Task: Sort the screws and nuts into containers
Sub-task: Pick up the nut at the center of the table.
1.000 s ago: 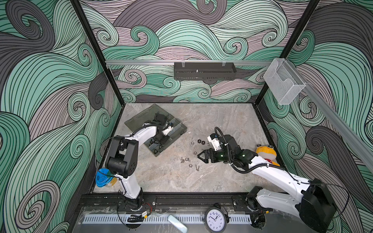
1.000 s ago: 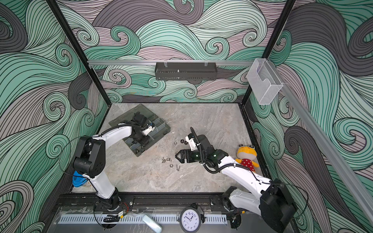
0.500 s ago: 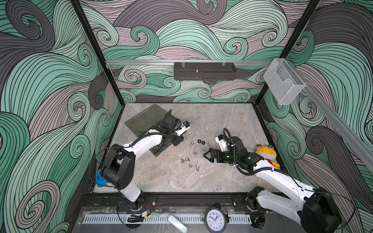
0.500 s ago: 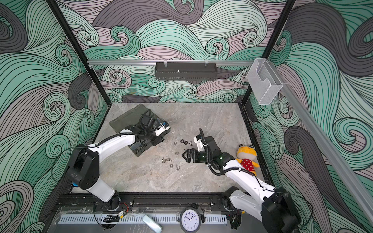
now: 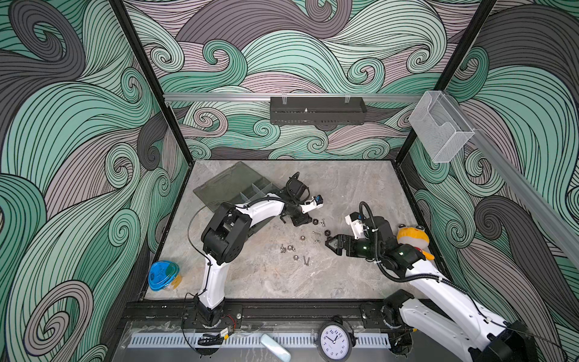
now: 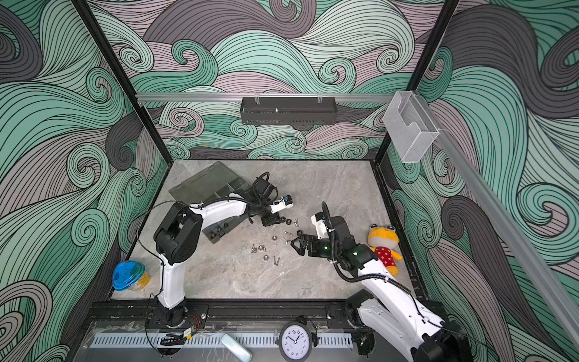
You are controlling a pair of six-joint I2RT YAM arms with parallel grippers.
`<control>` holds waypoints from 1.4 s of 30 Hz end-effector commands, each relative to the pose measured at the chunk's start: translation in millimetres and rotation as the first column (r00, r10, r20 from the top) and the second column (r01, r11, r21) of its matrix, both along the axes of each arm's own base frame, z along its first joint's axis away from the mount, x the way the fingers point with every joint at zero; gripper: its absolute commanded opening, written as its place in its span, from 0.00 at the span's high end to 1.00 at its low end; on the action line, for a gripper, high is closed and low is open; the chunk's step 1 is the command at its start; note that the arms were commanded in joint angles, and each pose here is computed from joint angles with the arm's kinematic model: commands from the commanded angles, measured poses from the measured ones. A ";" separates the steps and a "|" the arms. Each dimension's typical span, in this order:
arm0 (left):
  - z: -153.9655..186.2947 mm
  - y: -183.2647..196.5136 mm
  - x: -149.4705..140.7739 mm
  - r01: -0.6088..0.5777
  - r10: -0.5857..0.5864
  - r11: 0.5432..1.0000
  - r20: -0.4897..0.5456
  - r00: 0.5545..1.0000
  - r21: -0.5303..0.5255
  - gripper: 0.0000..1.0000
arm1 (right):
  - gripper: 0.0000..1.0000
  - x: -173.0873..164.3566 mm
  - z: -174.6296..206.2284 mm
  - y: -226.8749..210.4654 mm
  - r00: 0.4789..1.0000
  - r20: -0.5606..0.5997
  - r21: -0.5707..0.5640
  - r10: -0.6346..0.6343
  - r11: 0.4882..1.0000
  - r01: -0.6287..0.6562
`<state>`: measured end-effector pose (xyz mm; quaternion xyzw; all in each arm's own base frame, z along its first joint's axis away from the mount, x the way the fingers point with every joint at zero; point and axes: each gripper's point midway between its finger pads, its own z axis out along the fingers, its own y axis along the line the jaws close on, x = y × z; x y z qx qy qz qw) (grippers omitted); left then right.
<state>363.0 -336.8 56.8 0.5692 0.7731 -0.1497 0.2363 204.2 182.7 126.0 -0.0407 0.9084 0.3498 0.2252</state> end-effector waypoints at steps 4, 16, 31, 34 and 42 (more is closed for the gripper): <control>-13.2 -10.6 2.8 0.047 -0.047 0.999 -0.009 0.999 0.007 0.58 | 0.01 1.7 -5.0 0.9 1.000 -0.015 -0.010 0.018 1.000 -0.018; -34.0 -17.3 14.1 0.041 -0.041 0.999 -0.010 0.999 0.028 0.57 | 0.00 13.4 -0.5 10.1 0.999 0.012 0.009 0.049 0.999 -0.049; -48.0 -23.2 20.8 0.024 -0.027 0.989 0.019 0.999 0.144 0.66 | 0.01 13.5 0.4 7.0 0.999 0.014 0.007 0.048 0.999 -0.048; -43.1 -21.6 23.1 0.010 -0.015 0.989 0.037 0.999 0.145 0.72 | 0.00 11.9 -0.2 5.3 0.999 0.014 0.008 0.041 0.999 -0.042; -43.4 -12.1 22.5 -0.035 0.027 0.985 0.050 0.998 0.167 0.63 | 0.00 9.7 1.9 4.8 0.999 0.013 0.024 0.031 0.999 -0.032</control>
